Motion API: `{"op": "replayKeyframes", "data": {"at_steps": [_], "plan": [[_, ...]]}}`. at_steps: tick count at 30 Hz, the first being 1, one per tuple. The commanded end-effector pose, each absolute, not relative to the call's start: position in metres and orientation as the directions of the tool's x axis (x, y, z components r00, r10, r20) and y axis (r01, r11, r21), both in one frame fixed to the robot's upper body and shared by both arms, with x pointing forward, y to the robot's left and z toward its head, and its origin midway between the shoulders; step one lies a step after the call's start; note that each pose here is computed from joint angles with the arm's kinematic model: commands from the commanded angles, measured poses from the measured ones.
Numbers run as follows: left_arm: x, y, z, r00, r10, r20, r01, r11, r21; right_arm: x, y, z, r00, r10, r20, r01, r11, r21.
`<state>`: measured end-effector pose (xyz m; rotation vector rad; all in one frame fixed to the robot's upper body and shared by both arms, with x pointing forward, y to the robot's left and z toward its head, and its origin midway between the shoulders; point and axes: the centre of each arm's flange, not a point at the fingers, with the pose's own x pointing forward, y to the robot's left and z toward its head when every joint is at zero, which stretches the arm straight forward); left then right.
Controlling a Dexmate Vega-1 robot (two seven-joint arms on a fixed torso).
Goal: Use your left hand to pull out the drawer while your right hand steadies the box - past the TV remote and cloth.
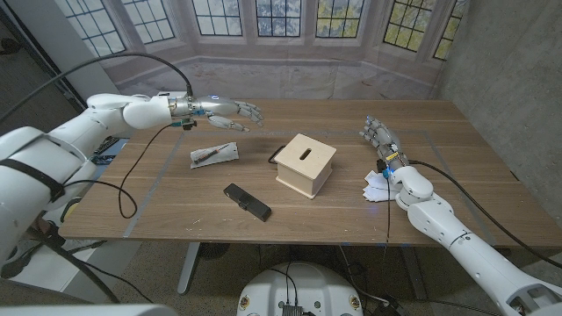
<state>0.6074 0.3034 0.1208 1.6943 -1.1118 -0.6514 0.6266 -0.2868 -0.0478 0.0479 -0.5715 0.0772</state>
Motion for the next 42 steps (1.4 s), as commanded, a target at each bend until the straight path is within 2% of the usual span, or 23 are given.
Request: {"op": "replayKeyframes", "data": {"at_steps": [1,42], "plan": [[0.614,0.303,0.133,0.449,-0.894,0.016,-0.386,-0.177,0.905,0.624,-0.289,-0.046,0.844,0.054,0.534,-0.074,0.997,0.016],[0.624,0.267,0.164,0.502,-0.85,-0.159,-0.372,-0.378,0.847,0.613,-0.287,-0.044,0.846,0.043,0.531,-0.057,0.998,0.01]]}}
